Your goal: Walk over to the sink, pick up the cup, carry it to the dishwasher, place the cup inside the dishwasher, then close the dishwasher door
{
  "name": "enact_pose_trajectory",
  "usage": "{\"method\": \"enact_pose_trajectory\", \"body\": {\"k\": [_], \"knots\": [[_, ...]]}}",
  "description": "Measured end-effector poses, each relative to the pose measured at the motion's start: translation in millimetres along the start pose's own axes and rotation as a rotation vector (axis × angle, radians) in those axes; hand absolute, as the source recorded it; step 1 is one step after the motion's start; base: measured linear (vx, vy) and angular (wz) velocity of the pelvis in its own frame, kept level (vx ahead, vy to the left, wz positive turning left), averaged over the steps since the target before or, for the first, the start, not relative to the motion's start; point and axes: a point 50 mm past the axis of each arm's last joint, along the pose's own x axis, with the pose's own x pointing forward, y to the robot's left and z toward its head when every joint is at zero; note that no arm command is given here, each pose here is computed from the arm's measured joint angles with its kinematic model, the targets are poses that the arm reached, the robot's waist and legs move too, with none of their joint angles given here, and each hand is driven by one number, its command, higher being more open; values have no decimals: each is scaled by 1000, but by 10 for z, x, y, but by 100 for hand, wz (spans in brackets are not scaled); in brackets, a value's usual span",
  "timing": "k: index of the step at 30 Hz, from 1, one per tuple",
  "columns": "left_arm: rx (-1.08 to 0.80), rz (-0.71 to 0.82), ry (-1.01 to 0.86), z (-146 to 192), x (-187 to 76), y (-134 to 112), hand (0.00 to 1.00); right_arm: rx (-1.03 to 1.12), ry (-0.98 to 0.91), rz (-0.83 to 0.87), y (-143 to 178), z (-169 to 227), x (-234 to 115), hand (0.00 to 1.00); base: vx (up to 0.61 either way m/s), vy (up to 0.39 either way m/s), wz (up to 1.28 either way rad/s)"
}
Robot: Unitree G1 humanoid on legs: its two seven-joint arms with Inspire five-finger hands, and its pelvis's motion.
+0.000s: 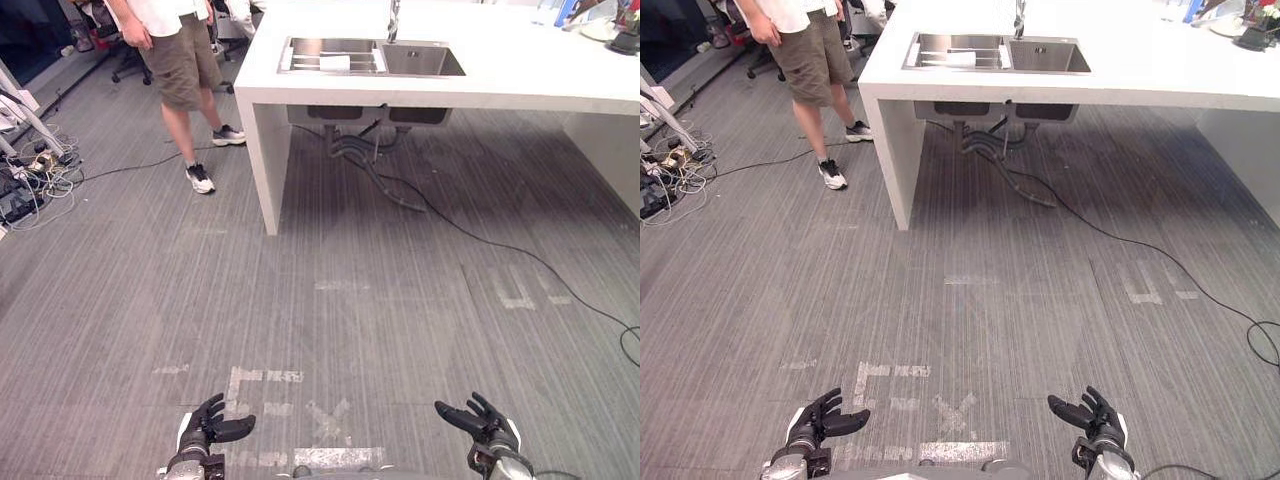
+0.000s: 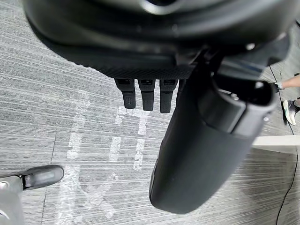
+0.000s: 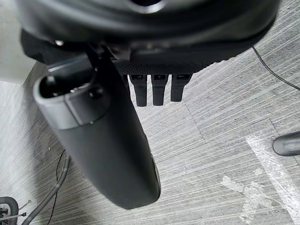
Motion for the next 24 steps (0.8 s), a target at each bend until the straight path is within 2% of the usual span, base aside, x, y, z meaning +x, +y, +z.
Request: {"method": "enact_pose_trajectory", "body": {"k": [5,13,16,20,24], "knots": [[-26,3,1,-5,-3,-23,90,1,-29,19,82,108,40,90,14,14,-23],[-58,-49,-41,89,-7,-209,90,-62,-69,42,111,264,74,90,94,58,-14],[-59,-30,-69,186,21,-168,90,-91,-60,60,138,248,72,90,304,30,11],[-75,-17,-153,510,119,-170,90,-120,-93,64,124,391,108,90,406,-87,53],[-81,-18,-160,534,130,-179,90,-129,-71,39,24,312,85,90,619,-289,55]]}}
